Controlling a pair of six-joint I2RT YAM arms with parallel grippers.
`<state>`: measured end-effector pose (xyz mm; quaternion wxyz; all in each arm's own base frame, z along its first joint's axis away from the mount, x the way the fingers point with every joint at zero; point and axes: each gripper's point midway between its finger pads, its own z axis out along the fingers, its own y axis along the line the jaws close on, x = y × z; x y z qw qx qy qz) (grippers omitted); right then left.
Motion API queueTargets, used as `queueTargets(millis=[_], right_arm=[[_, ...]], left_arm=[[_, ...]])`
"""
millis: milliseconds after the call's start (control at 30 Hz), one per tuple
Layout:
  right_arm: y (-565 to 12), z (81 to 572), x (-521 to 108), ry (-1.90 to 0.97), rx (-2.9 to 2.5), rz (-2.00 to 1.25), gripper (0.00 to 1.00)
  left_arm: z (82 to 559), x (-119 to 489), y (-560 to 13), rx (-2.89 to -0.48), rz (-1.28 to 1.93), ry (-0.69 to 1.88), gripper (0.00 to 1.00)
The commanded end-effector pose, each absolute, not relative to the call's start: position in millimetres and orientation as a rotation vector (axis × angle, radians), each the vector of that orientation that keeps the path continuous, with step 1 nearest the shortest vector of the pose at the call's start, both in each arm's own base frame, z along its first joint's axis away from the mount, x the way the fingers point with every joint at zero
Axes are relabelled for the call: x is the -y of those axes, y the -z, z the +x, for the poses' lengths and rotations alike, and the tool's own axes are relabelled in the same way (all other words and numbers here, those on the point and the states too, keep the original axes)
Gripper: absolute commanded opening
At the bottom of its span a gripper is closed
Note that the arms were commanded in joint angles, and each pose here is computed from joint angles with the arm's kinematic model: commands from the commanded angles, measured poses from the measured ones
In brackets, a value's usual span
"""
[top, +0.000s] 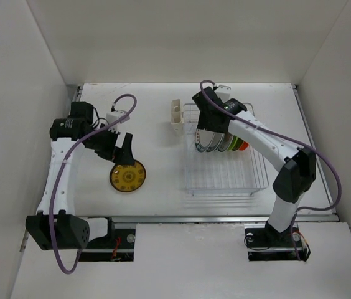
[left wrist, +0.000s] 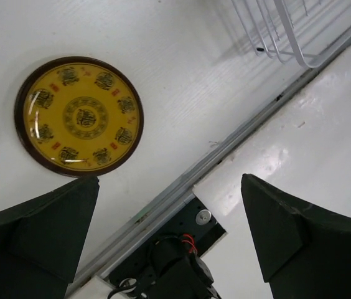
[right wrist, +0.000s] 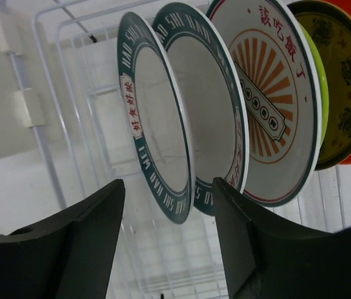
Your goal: Unload the plates from the dish rack
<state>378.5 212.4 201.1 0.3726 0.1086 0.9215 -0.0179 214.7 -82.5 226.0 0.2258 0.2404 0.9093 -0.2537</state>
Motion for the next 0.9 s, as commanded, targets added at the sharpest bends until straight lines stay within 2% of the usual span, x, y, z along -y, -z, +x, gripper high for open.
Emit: queueTargets(millis=[0, 100, 200, 233, 300, 333, 367, 467, 667, 800, 867], right_arm=[[-197.4, 386.3, -204.9, 0.097, -2.350, 0.306, 0.62], [-186.7, 397.9, -209.7, 0.105, -2.360, 0.286, 0.56], [-173.7, 409.2, -207.8, 0.134, -2.375, 0.300, 0.43], [-169.0, 409.8, -208.1, 0.143, -2.383, 0.297, 0.30], [-173.6, 415.4, -203.4, 0.160, -2.366, 0.315, 0.16], [-172.9, 413.2, -199.4, 0.186, -2.370, 0.313, 0.06], [-177.0, 414.1, -197.6, 0.196, -2.359, 0.317, 0.01], [-201.6, 410.6, -185.3, 0.262, -2.306, 0.327, 0.00], [-290.2, 388.7, -164.2, 0.363, -2.125, 0.366, 0.00], [-350.3, 368.0, -162.2, 0.271, -2.033, 0.385, 0.00], [-358.3, 357.1, -176.6, 0.156, -2.059, 0.339, 0.00]], left_arm=[[207.9, 96.9, -215.0, -2.542, 0.703, 0.759, 0.99], [204.4, 94.8, -198.7, -2.597, 0.705, 0.722, 0.99], [205.5, 84.5, -189.3, -2.625, 0.686, 0.610, 0.99], [207.4, 80.0, -191.0, -2.618, 0.671, 0.562, 0.99], [212.7, 62.8, -185.5, -2.630, 0.643, 0.409, 0.99], [214.2, 57.9, -190.3, -2.615, 0.603, 0.358, 0.99], [216.1, 46.7, -188.5, -2.621, 0.587, 0.267, 0.99], [221.3, 34.6, -193.1, -2.617, 0.535, 0.164, 0.99], [234.3, 18.7, -208.8, -2.588, 0.409, 0.029, 0.99], [238.4, 20.0, -219.7, -2.570, 0.373, 0.036, 0.99], [239.3, 25.1, -227.9, -2.551, 0.367, 0.071, 0.99]])
